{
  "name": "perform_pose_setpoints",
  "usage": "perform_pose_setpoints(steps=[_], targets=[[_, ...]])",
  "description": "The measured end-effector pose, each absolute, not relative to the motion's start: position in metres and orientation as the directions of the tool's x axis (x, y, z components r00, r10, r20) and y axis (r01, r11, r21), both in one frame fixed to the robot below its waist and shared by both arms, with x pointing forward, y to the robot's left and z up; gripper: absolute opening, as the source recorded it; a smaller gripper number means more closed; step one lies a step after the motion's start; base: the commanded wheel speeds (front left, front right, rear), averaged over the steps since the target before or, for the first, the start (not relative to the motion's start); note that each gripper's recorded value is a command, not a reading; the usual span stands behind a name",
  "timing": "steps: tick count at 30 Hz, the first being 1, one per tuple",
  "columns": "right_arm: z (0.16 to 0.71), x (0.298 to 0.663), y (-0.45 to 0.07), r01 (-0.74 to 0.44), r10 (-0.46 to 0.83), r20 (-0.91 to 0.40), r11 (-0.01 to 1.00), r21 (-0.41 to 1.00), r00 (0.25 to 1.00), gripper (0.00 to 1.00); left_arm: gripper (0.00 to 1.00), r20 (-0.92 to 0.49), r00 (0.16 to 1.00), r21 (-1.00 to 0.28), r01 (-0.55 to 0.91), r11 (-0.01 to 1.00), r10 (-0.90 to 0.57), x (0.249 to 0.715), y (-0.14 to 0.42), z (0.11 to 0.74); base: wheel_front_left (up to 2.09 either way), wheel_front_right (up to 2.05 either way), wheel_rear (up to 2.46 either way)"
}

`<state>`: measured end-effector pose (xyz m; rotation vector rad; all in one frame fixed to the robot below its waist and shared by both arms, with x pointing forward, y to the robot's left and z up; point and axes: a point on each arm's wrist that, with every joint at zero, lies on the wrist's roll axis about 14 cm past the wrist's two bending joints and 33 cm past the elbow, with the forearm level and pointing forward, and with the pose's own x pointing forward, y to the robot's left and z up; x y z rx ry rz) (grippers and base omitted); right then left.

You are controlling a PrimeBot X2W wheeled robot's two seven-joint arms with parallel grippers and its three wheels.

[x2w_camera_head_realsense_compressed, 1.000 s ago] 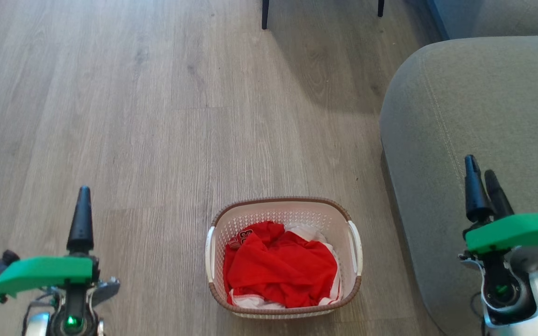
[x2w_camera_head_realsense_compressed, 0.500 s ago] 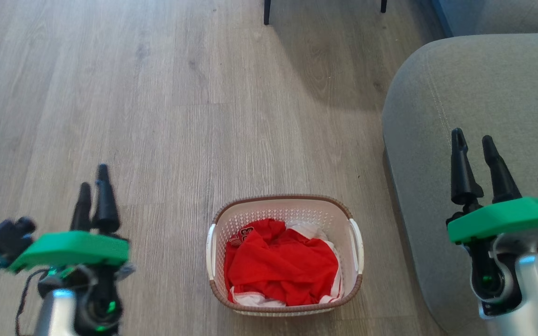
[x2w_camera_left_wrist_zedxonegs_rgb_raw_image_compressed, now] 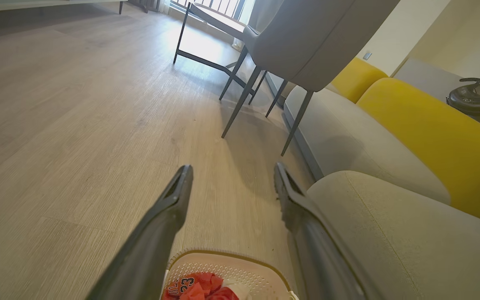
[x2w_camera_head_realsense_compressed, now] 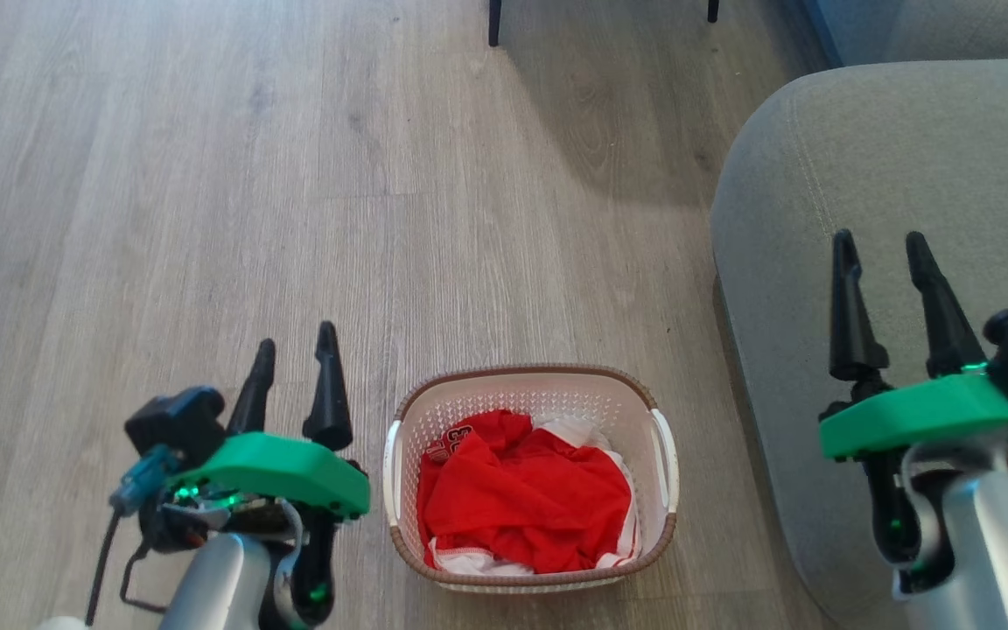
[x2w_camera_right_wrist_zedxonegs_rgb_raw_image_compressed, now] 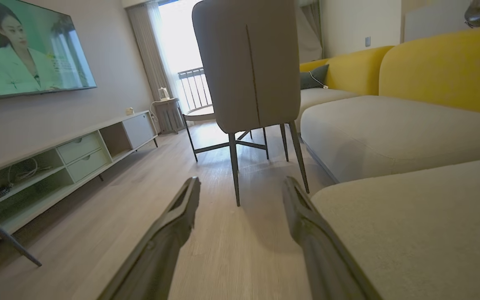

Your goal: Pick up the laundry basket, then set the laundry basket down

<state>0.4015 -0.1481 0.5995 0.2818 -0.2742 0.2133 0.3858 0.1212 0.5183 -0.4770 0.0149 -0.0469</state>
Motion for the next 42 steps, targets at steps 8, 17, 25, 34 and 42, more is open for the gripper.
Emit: perform_pose_setpoints(steps=[8,17,25,34,42], targets=[[0.614,0.401,-0.141,-0.260,0.190,0.346,0.951,0.170,0.919,1.00,1.00,0.017,0.995,-0.344,0.099,0.934,-0.099,0.384,0.107,0.518,0.00,0.00,0.00],[0.605,0.401,-0.142,-0.227,0.179,0.328,0.967,0.113,0.927,1.00,1.00,0.074,0.994,-0.266,0.102,0.958,-0.086,0.388,0.104,0.532,0.00,0.00,0.00],[0.602,0.397,-0.128,-0.260,0.239,0.325,0.965,0.023,0.915,1.00,1.00,0.197,0.978,-0.183,0.103,0.978,-0.066,0.390,0.102,0.566,0.00,0.00,0.00],[0.595,0.392,-0.116,-0.294,0.284,0.315,0.956,-0.014,0.906,1.00,1.00,0.263,0.962,-0.028,0.089,0.996,-0.079,0.384,0.090,0.575,0.00,0.00,0.00],[0.593,0.395,-0.129,-0.238,0.243,0.321,0.970,-0.055,0.916,1.00,1.00,0.298,0.952,0.032,0.065,0.997,-0.072,0.380,0.087,0.578,0.00,0.00,0.00]])
